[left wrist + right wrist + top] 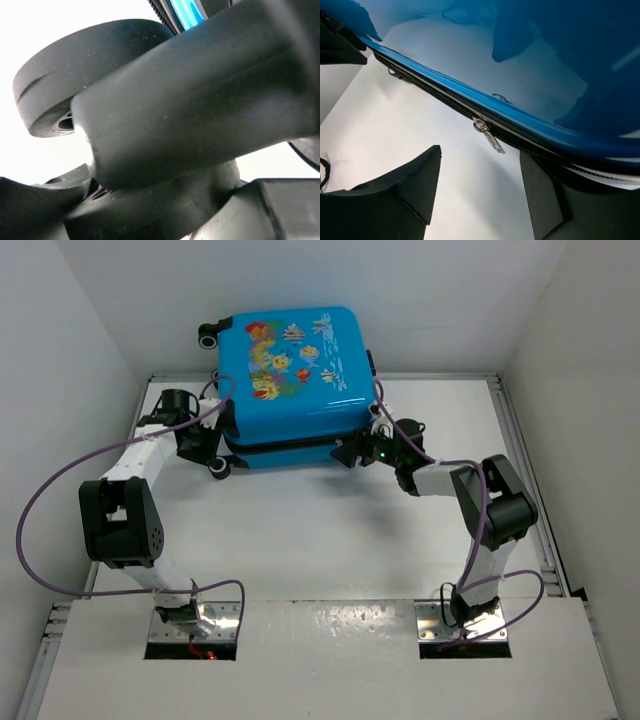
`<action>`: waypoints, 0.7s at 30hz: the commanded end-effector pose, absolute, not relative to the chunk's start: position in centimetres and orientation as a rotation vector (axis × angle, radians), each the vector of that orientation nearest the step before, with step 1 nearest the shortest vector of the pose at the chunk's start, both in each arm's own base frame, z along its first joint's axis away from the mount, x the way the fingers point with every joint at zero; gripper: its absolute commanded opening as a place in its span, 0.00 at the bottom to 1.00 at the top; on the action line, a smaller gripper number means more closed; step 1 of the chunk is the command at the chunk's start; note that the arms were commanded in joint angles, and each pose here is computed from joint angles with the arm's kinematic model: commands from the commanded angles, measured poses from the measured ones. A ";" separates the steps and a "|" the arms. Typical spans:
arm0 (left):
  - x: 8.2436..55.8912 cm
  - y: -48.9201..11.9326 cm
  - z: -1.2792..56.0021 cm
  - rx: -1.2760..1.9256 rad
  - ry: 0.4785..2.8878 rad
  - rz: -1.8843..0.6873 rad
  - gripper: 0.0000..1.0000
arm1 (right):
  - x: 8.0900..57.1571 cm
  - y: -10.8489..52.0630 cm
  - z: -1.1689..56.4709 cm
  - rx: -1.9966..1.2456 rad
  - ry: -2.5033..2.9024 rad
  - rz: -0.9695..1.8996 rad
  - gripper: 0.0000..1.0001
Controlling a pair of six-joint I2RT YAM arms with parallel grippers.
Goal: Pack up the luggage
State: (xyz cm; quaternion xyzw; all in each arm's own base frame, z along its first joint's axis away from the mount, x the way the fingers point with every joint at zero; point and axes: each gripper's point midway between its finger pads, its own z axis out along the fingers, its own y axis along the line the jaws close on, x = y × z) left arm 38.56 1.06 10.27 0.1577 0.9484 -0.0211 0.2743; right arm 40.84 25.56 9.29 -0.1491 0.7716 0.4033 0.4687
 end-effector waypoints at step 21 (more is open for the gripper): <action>36.2 -0.9 5.7 0.351 2.725 -0.093 0.00 | 43.9 29.8 16.0 -0.436 1.631 1.106 0.01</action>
